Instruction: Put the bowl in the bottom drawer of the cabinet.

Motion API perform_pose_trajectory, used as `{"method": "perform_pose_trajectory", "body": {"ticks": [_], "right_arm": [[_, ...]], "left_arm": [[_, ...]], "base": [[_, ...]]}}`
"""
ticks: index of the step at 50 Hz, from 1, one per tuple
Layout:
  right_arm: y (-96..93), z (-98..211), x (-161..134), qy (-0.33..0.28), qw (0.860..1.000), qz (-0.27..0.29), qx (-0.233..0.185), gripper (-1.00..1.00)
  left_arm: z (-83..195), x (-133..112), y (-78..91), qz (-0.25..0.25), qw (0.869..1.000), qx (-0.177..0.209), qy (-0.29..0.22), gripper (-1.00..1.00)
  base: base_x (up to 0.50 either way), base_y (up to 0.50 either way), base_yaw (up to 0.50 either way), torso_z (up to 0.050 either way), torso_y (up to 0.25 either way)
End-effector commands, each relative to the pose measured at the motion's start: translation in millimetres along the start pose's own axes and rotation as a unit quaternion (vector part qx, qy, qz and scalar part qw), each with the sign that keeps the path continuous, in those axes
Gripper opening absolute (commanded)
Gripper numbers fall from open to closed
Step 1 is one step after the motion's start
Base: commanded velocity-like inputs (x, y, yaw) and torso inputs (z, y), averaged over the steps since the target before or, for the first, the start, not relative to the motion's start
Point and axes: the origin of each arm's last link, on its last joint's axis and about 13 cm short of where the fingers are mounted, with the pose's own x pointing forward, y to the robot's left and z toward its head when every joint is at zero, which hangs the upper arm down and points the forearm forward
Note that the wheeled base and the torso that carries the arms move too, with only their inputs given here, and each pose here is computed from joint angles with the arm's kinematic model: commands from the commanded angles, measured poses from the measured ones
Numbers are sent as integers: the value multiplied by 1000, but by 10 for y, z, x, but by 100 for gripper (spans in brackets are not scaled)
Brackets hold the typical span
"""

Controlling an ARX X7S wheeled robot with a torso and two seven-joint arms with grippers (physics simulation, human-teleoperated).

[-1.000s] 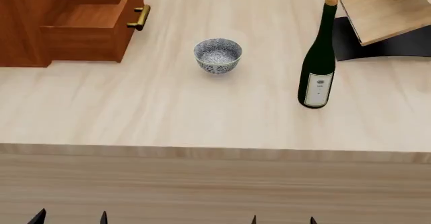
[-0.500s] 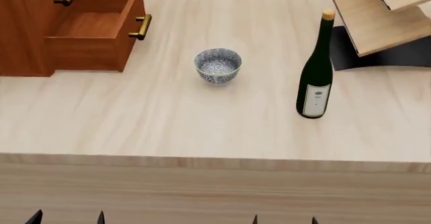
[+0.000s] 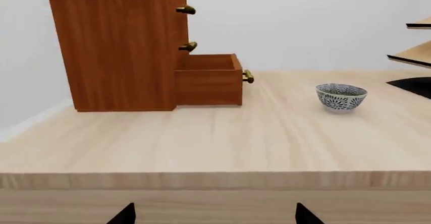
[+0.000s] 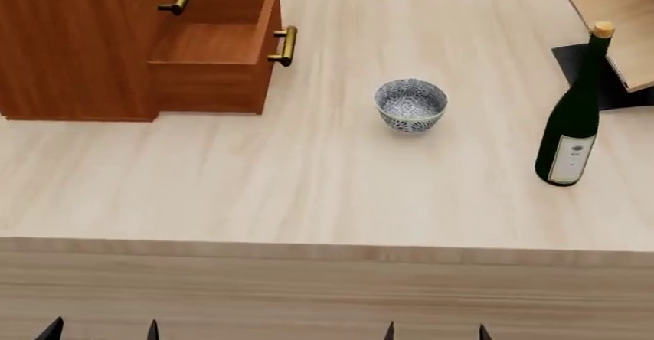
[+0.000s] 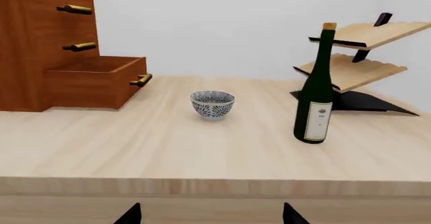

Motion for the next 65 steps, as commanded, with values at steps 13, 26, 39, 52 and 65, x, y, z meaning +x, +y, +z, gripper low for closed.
{"method": "perform_pose_trajectory", "body": {"ticks": [13, 26, 39, 52, 65], "right_arm": [[18, 81, 36, -19, 1000, 1, 5, 100], [31, 119, 41, -26, 1000, 4, 1, 100], [34, 229, 27, -39, 999, 2, -8, 100], [77, 647, 118, -74, 997, 17, -26, 100], [134, 863, 297, -91, 995, 21, -32, 100]], "left_arm": [[46, 28, 3, -4, 1000, -1, -2, 100], [76, 24, -7, 2, 1000, -5, -3, 100], [202, -6, -2, -4, 1000, -8, -7, 100], [584, -75, -10, -34, 999, -4, -26, 100], [824, -444, 85, -36, 998, 2, -52, 100]], "base": [[0, 462, 0, 50, 39], [0, -4, 0, 50, 40], [0, 0, 0, 50, 40], [0, 0, 0, 50, 40], [0, 0, 0, 50, 40]]}}
